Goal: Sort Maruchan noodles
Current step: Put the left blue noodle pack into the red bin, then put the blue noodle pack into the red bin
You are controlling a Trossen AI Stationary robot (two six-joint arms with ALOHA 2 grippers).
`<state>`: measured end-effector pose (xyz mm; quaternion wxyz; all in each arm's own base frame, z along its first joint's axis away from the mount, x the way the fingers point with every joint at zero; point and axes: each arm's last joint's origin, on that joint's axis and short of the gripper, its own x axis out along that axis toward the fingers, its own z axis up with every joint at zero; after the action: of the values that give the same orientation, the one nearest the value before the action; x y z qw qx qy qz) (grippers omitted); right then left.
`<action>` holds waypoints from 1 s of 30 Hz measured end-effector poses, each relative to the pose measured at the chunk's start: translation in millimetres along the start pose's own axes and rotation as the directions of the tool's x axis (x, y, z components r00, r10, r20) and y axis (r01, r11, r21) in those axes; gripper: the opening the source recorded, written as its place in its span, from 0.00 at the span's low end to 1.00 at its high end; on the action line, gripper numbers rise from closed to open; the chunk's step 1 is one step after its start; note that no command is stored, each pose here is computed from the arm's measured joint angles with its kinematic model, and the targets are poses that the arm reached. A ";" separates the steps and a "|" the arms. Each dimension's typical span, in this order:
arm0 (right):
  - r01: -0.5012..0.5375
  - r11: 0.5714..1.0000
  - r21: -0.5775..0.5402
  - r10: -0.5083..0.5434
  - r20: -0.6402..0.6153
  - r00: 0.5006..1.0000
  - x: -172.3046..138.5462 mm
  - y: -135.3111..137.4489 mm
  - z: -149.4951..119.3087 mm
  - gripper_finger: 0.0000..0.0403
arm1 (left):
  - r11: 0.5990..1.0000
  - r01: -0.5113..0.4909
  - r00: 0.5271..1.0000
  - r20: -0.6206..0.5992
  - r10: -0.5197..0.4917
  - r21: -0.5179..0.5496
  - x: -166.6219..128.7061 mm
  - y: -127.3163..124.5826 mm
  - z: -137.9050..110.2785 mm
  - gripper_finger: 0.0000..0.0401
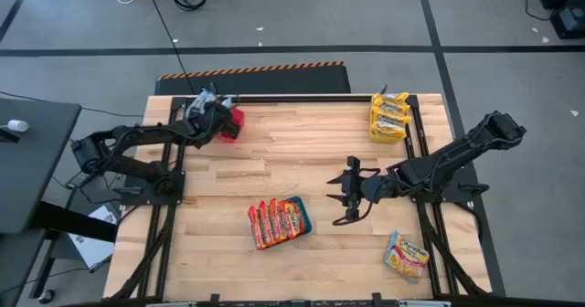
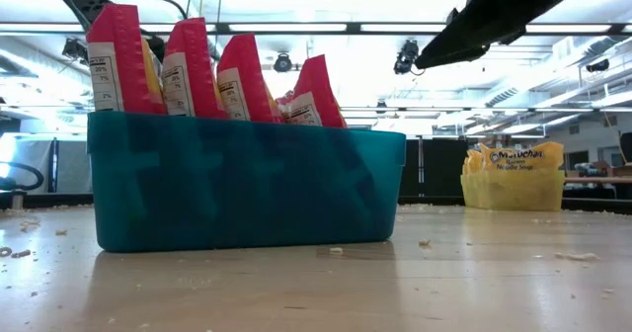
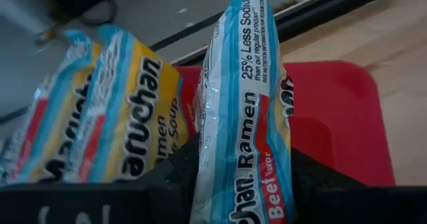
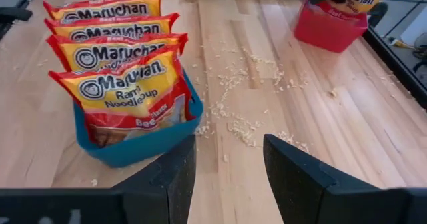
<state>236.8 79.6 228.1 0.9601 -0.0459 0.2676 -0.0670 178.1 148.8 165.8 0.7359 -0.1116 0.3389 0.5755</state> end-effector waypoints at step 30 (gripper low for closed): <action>-0.023 0.997 -0.077 0.023 -0.005 1.000 3.1 -0.7 -9.0 0.61 | 0.982 -0.184 0.977 -0.116 0.178 -0.045 -40.4 38.4 -18.5 0.70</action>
<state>234.7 77.9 218.9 0.9578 -0.0796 0.2724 -0.0458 131.4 119.5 186.0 0.6571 -0.1325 0.3722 0.6420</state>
